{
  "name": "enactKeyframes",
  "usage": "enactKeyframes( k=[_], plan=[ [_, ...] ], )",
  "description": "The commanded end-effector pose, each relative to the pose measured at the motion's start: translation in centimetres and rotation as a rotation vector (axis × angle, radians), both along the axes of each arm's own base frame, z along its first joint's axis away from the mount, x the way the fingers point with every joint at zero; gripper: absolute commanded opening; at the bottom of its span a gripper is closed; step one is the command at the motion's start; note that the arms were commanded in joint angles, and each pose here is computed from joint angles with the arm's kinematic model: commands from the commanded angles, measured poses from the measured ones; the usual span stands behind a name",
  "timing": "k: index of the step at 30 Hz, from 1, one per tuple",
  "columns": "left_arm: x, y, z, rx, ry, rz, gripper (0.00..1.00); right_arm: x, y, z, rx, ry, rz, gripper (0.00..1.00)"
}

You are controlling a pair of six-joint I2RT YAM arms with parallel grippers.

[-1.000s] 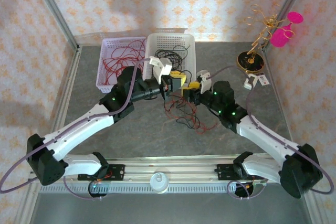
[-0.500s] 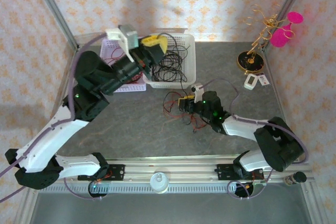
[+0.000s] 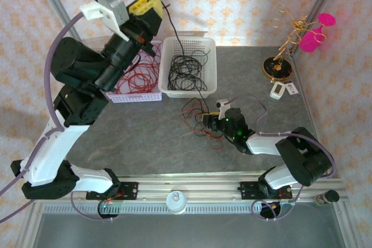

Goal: Untangle the cables

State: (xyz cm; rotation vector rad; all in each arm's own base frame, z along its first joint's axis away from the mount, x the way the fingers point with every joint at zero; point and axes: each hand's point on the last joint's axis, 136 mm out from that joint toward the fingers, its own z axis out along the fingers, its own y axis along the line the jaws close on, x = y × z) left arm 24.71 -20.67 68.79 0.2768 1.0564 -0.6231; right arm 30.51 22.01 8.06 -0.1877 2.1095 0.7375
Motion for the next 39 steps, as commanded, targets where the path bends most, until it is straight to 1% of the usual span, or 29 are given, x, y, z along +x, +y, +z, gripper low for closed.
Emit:
enactKeyframes(
  k=[1,3,6,11,15,19,21,23,26,30,36,39],
  plan=[
    [-2.7,3.7,5.4,-0.083,-0.172,0.099,0.0,-0.2,-1.7,-2.5,-0.06,0.045,-0.076,0.43],
    [-2.8,4.2,6.6,-0.101,-0.204,0.127,0.0,-0.3,-1.8,-3.2,-0.064,0.061,-0.081,0.45],
    [-2.9,4.7,7.9,-0.113,-0.233,0.16,0.0,-0.4,-2.0,-3.7,-0.066,0.066,-0.087,0.51],
    [-3.4,6.3,9.7,-0.158,-0.275,0.232,0.0,0.0,-2.9,-4.3,-0.099,0.063,-0.138,0.54],
    [-3.8,7.2,10.3,-0.176,-0.299,0.267,0.0,0.1,-3.2,-4.2,-0.106,0.062,-0.155,0.57],
    [-3.3,7.1,9.8,-0.153,-0.286,0.294,0.0,-0.1,-2.8,-2.6,-0.09,0.027,-0.123,0.6],
    [-2.6,6.7,9.2,-0.129,-0.268,0.308,0.0,-0.4,-2.3,-0.8,-0.072,-0.009,-0.078,0.63],
    [-2.1,6.2,8.5,-0.107,-0.252,0.302,0.0,-1.1,-1.3,1.6,-0.047,-0.061,0.003,0.67],
    [-1.4,4.9,7.1,-0.077,-0.222,0.264,0.0,-2.1,0.0,6.0,-0.011,-0.157,0.111,0.69],
    [-0.7,3.8,5.6,-0.062,-0.199,0.229,0.0,-4.7,1.6,10.8,0.031,-0.295,0.285,0.78],
    [0.0,2.9,4.7,-0.042,-0.175,0.213,0.0,-7.8,3.6,17.1,0.107,-0.463,0.486,0.82],
    [-0.1,2.9,4.7,-0.046,-0.172,0.204,0.0,-7.2,4.8,18.7,0.072,-0.492,0.54,0.82]
  ],
)
